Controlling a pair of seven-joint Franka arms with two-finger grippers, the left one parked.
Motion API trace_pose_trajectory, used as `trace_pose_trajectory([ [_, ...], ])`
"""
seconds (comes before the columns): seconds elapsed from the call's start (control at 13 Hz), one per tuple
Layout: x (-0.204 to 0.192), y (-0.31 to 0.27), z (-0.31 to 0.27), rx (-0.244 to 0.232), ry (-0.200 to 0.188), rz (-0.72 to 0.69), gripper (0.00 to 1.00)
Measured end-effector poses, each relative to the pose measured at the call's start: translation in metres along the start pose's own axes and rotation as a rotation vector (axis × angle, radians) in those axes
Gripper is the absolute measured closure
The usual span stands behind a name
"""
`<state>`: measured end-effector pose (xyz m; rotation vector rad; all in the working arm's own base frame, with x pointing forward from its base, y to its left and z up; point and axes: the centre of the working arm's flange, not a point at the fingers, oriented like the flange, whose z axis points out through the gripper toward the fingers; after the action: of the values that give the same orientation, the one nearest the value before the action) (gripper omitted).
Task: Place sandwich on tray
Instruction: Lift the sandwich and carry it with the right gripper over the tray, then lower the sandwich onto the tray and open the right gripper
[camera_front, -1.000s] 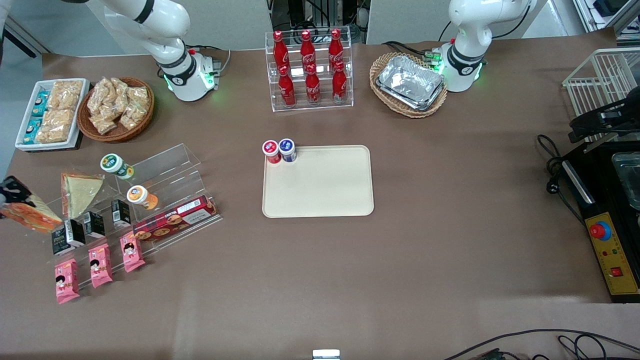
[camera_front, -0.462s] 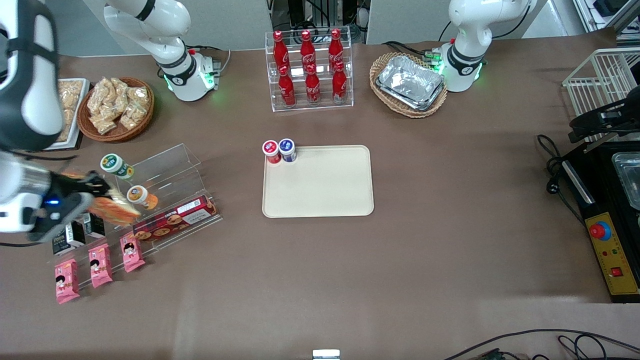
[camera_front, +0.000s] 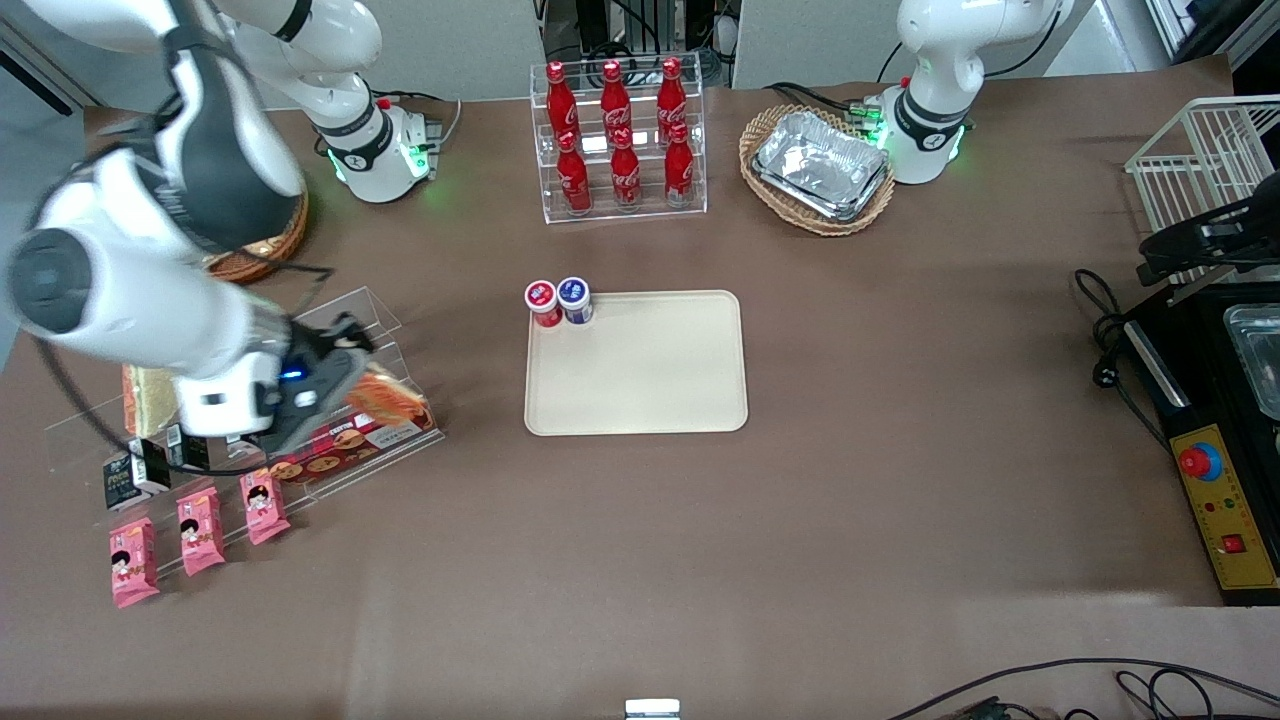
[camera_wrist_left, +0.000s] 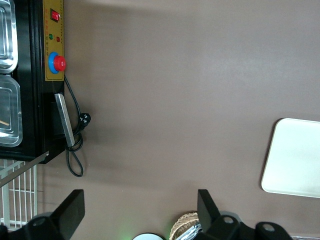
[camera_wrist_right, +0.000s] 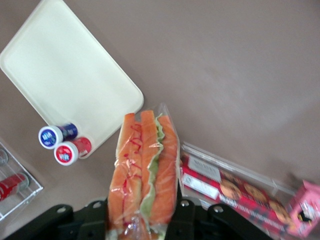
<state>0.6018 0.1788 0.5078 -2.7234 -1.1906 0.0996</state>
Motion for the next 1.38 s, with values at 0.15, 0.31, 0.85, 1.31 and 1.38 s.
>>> trace_pose_trajectory([
  [0.15, 0.035, -0.034, 0.019, -0.024, 0.024, -0.079, 0.63],
  [0.31, 0.068, -0.068, 0.043, -0.059, 0.044, -0.147, 0.63],
  [0.85, 0.15, -0.196, 0.176, -0.183, 0.019, -0.369, 0.68],
  [1.31, 0.165, -0.238, 0.275, -0.202, -0.036, -0.505, 0.69],
  [1.38, 0.165, -0.239, 0.285, -0.2, -0.041, -0.511, 0.68],
])
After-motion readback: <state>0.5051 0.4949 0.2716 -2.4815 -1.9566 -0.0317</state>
